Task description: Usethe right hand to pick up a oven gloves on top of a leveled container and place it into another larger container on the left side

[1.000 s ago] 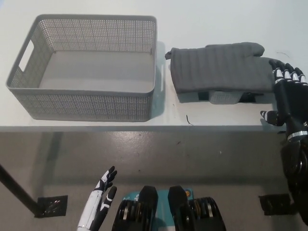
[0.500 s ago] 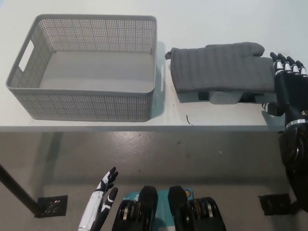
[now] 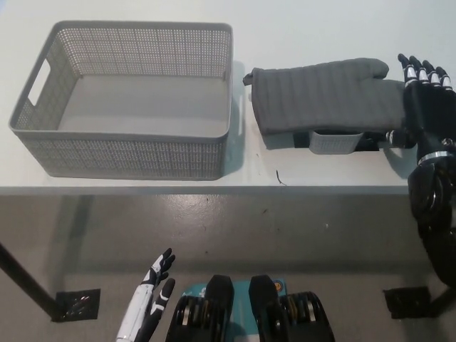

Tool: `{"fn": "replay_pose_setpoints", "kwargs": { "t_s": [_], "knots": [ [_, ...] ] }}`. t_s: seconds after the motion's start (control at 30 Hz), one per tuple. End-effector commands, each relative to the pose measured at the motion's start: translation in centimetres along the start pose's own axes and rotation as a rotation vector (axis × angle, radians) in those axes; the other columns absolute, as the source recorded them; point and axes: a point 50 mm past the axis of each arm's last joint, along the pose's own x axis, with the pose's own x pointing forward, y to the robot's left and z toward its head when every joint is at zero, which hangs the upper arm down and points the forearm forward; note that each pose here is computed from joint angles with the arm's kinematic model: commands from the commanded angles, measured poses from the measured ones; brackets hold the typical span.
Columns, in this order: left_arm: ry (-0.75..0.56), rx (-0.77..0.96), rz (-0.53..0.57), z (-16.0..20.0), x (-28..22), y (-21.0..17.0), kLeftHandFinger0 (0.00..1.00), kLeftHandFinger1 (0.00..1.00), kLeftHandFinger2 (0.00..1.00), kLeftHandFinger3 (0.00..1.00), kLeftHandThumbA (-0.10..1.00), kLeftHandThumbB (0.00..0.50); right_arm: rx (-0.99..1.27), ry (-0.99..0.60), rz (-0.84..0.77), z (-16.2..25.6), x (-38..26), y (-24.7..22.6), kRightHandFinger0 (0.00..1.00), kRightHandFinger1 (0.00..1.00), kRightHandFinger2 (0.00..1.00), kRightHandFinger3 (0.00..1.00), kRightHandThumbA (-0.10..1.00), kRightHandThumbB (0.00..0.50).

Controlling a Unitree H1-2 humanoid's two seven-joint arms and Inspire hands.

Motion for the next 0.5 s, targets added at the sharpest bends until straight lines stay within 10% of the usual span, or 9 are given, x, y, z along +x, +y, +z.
{"fn": "replay_pose_setpoints", "kwargs": {
  "t_s": [0.0, 0.47],
  "knots": [
    [-0.056, 0.016, 0.012, 0.6, 0.1, 0.4, 1.00, 1.00, 1.00, 1.00, 1.00, 0.157, 0.055, -0.068, -0.107, 1.8, 2.3, -2.0, 1.00, 1.00, 1.00, 1.00, 1.00, 0.208],
    [-0.072, 0.026, 0.012, 0.9, 0.7, 0.5, 1.00, 1.00, 1.00, 1.00, 1.00, 0.143, 0.044, -0.104, -0.047, 2.5, 3.7, 0.3, 1.00, 1.00, 1.00, 1.00, 1.00, 0.252]
  ]
}}
